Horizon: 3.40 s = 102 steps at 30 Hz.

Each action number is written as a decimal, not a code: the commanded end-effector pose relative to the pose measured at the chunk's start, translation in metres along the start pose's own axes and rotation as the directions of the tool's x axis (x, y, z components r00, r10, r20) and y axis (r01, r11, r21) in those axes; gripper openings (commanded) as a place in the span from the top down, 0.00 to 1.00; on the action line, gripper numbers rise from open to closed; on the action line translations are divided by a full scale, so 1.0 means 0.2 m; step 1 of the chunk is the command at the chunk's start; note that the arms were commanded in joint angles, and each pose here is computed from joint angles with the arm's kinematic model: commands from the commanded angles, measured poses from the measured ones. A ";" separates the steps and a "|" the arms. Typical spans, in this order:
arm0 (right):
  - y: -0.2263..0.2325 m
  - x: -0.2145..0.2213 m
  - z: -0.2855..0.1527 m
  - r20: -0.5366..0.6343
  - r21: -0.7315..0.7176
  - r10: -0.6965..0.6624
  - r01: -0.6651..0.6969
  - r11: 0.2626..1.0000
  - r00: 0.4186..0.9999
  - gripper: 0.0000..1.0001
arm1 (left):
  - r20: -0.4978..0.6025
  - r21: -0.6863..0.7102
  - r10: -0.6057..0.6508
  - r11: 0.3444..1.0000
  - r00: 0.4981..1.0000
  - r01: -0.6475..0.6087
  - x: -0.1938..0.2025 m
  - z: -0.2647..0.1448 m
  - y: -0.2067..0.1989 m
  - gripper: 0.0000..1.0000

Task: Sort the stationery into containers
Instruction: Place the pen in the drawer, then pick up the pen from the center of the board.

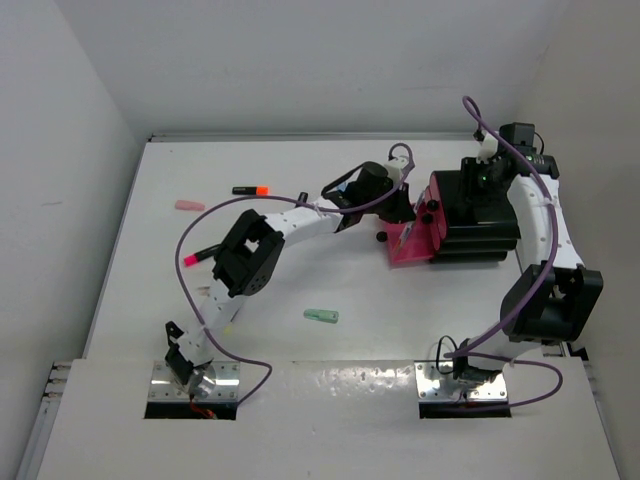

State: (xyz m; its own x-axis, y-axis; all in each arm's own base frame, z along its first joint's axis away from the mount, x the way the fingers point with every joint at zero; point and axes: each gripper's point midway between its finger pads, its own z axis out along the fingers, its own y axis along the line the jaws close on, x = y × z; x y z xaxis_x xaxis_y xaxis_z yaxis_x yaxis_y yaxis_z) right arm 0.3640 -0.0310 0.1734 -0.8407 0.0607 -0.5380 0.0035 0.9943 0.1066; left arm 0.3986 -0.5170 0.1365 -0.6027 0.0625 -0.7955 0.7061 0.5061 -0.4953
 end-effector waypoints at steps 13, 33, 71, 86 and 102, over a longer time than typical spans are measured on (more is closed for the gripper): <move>-0.01 0.20 0.06 -0.171 -0.007 0.037 -0.039 0.999 0.985 0.54 | -0.005 0.030 0.019 0.999 1.000 -0.019 0.01 -0.01 -0.04 0.46; -0.04 0.24 0.11 -0.157 0.012 0.016 -0.014 1.000 0.987 0.54 | -0.519 0.080 0.536 0.806 0.666 -0.587 0.26 -1.66 0.40 0.57; -0.02 0.27 0.12 -0.182 0.026 0.012 -0.007 1.000 0.983 0.55 | -0.749 0.032 0.445 0.765 0.491 -0.643 1.06 -2.18 1.05 0.66; -0.03 0.26 0.12 -0.184 0.030 0.013 -0.008 1.000 0.983 0.55 | -0.729 -0.003 0.452 0.748 0.513 -0.663 1.14 -2.13 1.10 0.76; -0.03 0.27 0.12 -0.191 0.031 0.016 -0.010 0.999 0.981 0.55 | -0.545 -0.103 0.444 0.806 0.711 -0.582 0.58 -1.77 1.03 1.00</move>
State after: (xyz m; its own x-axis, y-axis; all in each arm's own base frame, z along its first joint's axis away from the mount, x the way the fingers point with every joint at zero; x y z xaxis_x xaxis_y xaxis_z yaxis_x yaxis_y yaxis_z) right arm 0.3760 -0.0381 0.1715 -0.8062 0.0299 -0.5908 -0.0028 0.9985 0.0543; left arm 0.3202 -0.0578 0.0215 -0.3017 0.8436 -0.4443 0.9035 0.4018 0.1492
